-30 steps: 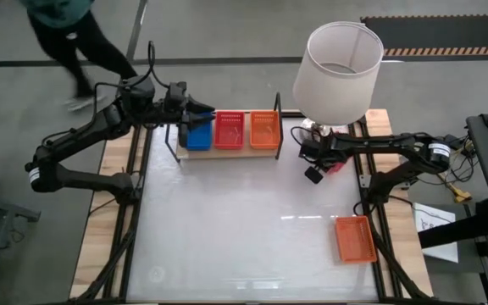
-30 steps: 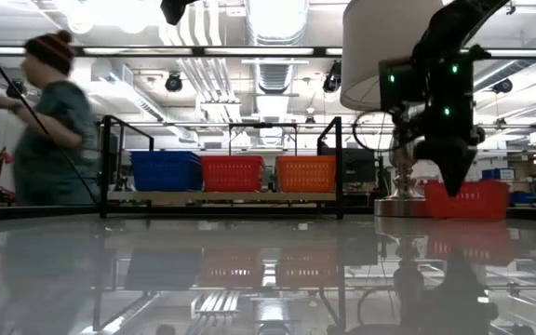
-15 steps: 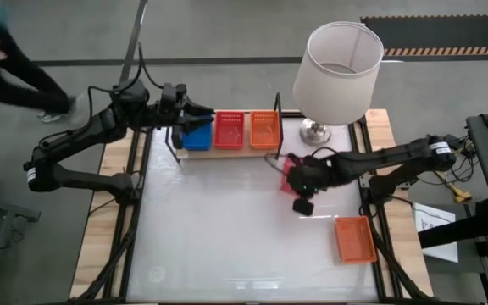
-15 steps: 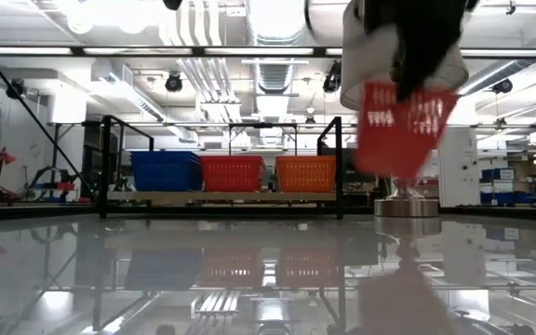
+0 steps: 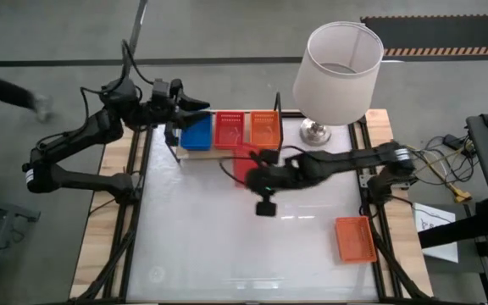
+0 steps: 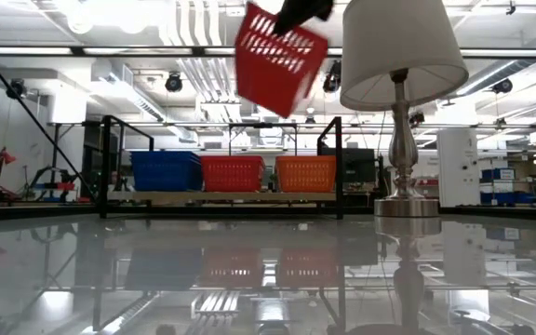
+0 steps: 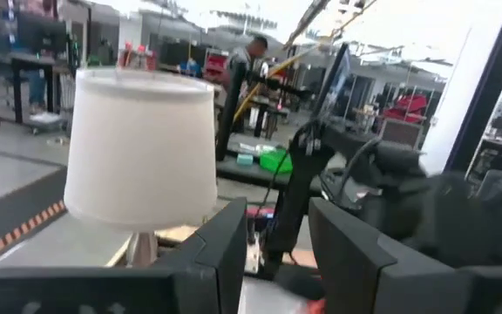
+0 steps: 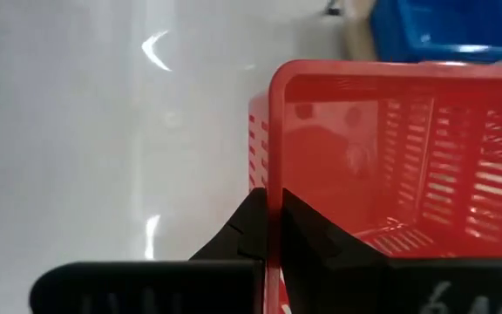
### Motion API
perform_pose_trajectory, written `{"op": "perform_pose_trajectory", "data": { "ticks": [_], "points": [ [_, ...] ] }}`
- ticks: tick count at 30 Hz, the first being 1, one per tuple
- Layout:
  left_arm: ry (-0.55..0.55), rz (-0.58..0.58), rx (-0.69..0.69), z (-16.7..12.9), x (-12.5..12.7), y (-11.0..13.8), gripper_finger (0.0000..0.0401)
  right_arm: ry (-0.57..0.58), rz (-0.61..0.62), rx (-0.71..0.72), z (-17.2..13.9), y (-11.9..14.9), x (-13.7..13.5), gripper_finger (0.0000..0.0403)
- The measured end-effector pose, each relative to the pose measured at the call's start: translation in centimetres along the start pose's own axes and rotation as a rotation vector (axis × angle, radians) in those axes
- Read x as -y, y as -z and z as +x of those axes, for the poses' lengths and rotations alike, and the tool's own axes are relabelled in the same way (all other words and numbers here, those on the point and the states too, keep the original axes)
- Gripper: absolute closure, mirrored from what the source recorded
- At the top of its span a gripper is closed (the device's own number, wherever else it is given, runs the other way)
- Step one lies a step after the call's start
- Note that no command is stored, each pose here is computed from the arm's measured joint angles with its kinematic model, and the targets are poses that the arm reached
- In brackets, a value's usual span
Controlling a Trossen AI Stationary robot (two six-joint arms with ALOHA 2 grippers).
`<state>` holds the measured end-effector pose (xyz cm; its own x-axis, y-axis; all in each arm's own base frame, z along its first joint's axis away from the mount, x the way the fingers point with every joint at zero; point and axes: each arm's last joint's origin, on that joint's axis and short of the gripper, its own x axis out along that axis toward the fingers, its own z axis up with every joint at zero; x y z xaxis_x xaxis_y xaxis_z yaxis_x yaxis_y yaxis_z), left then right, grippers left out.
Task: Stack baskets on shelf by color
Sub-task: Stack the red basket on top of the stack red baskets on the shelf
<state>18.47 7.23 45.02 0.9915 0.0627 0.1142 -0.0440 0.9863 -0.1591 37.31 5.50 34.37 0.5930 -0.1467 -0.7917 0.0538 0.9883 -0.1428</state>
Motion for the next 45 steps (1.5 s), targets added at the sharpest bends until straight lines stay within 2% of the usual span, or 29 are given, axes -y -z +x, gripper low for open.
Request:
{"op": "perform_pose_trajectory", "data": {
  "ticks": [5,11,16,21,37,45],
  "points": [
    [0.011,0.024,0.06,-1.2,0.7,-1.0,0.0292,0.055,-0.027,-0.044,2.7,-2.8,2.8,0.0394],
    [0.023,0.05,0.119,-3.1,1.6,-2.1,0.0292,0.112,-0.043,-0.034,5.5,-5.3,6.8,0.0394],
    [0.013,0.071,0.16,-4.5,2.2,-2.8,0.0292,0.157,-0.001,-0.046,8.0,-6.2,10.2,0.0394],
    [0.0,0.097,0.186,-5.4,2.6,-3.1,0.0292,0.182,0.026,-0.096,10.8,-5.4,12.4,0.0394],
    [-0.001,0.102,0.185,-5.5,2.6,-3.1,0.0292,0.205,-0.09,-0.201,14.7,-4.0,13.5,0.0394],
    [-0.002,0.1,0.181,-5.4,2.6,-3.1,0.0292,0.212,-0.111,-0.207,14.8,-4.0,13.5,0.0391]
  ]
}}
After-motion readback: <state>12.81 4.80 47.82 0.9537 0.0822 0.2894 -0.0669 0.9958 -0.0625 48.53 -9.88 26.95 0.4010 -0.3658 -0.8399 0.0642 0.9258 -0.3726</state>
